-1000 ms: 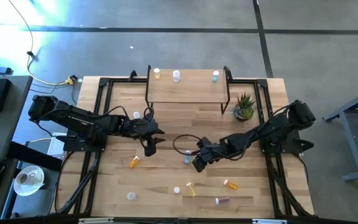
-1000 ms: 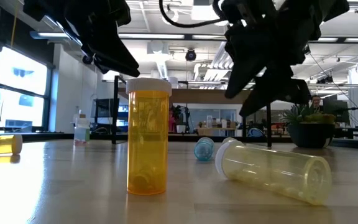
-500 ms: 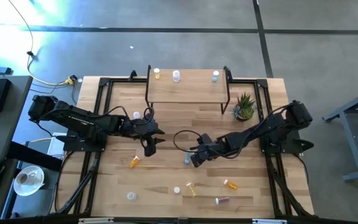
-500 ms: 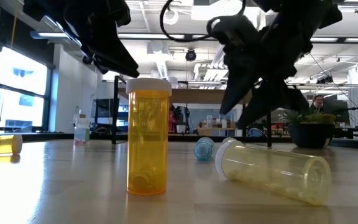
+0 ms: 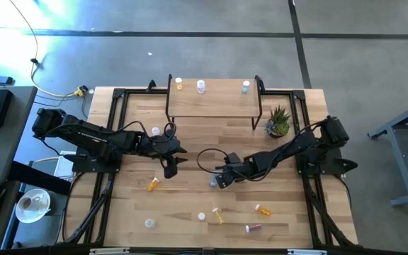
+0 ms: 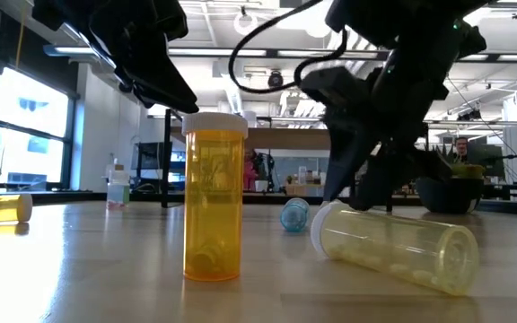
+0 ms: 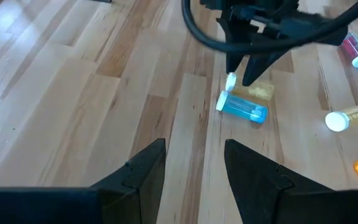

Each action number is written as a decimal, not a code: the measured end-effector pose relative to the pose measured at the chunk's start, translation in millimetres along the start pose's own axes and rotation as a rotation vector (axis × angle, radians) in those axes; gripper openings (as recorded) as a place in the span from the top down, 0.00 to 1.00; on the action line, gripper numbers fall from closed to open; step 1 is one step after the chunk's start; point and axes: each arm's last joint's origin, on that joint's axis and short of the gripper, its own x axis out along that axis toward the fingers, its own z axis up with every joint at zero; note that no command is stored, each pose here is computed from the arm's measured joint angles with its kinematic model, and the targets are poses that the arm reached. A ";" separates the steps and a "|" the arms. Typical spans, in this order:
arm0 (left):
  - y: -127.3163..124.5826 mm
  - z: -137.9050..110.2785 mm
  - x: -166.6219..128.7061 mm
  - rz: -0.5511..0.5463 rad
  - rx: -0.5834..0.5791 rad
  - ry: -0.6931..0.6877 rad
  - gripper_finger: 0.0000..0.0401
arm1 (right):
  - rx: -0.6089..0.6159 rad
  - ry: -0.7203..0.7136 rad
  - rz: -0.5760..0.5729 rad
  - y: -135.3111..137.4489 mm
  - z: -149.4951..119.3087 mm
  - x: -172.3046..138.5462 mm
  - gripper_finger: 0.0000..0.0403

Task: Pick and place medicine bottles onto shelf by color
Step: Put the top yellow pill bottle on the shelf aligned with the other yellow pill bottle

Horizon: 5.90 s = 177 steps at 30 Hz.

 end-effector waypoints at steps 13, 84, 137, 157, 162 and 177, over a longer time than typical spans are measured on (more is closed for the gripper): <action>0.1 -0.2 0.0 0.001 0.009 0.002 0.62 | 0.000 0.027 -0.022 -4.0 3.1 7.7 0.58; 1.3 17.5 -0.7 -0.005 0.153 -0.171 0.62 | -0.473 -0.792 0.078 9.1 111.8 -112.3 0.76; 52.6 30.8 -48.6 0.050 0.030 -0.247 0.62 | -0.918 -1.050 0.756 28.2 155.8 -53.9 0.76; 48.3 50.8 -48.1 -0.050 0.044 -0.454 0.62 | -0.904 -1.116 0.768 38.0 158.4 -61.1 0.76; 48.3 50.8 -48.1 -0.049 0.046 -0.454 0.66 | -0.894 -1.131 0.783 38.5 158.6 -63.1 0.76; 53.5 54.6 -50.0 -0.026 0.076 -0.495 0.73 | -0.870 -1.092 0.785 37.6 158.9 -60.6 0.76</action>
